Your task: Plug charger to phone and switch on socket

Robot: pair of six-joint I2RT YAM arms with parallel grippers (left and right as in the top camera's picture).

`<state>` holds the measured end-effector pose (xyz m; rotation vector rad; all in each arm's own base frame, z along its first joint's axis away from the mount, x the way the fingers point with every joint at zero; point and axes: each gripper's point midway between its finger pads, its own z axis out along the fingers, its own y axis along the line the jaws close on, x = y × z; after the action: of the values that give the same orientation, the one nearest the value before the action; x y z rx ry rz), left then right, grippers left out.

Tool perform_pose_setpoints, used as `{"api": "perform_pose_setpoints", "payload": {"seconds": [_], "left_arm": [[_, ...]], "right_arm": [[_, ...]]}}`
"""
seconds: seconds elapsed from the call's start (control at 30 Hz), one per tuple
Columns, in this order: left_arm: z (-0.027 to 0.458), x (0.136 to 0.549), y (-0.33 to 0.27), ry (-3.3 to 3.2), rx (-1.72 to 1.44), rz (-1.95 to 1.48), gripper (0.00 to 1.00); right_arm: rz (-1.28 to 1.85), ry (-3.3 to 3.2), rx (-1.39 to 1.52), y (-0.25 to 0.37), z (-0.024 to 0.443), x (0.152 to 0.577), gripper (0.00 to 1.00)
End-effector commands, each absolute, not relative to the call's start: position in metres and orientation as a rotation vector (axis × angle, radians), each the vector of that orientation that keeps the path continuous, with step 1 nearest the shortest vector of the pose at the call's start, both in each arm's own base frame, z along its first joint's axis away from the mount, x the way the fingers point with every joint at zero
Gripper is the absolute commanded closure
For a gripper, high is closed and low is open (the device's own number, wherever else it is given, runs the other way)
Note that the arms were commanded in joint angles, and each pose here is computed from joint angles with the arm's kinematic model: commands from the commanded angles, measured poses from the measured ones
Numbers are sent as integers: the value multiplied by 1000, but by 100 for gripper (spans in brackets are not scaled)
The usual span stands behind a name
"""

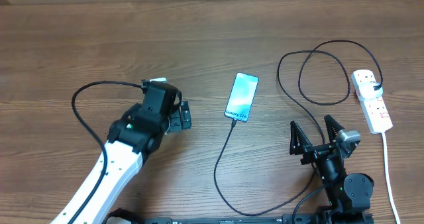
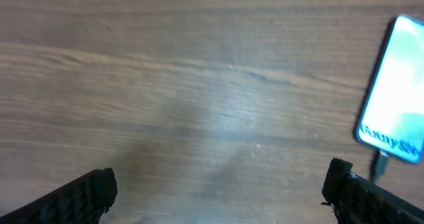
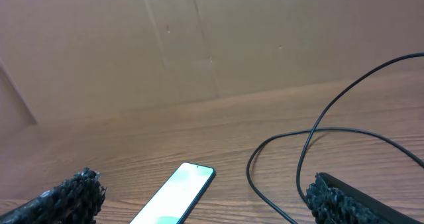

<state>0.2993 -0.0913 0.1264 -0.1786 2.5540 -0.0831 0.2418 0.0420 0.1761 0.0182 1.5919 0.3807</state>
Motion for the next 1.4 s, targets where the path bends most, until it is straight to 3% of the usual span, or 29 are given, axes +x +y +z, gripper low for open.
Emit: {"api": "perform_pose_setpoints", "payload": {"seconds": [0.0, 0.2, 1.37], "left_arm": [[121, 304, -76, 2451, -171, -19, 1], [115, 317, -80, 2229, -207, -176, 1], [39, 269, -23, 2124, -376, -247, 0]], "right_arm": [[381, 1589, 16, 42, 174, 242, 0], [381, 1589, 16, 42, 174, 242, 0], [381, 1589, 16, 42, 174, 242, 0]]}}
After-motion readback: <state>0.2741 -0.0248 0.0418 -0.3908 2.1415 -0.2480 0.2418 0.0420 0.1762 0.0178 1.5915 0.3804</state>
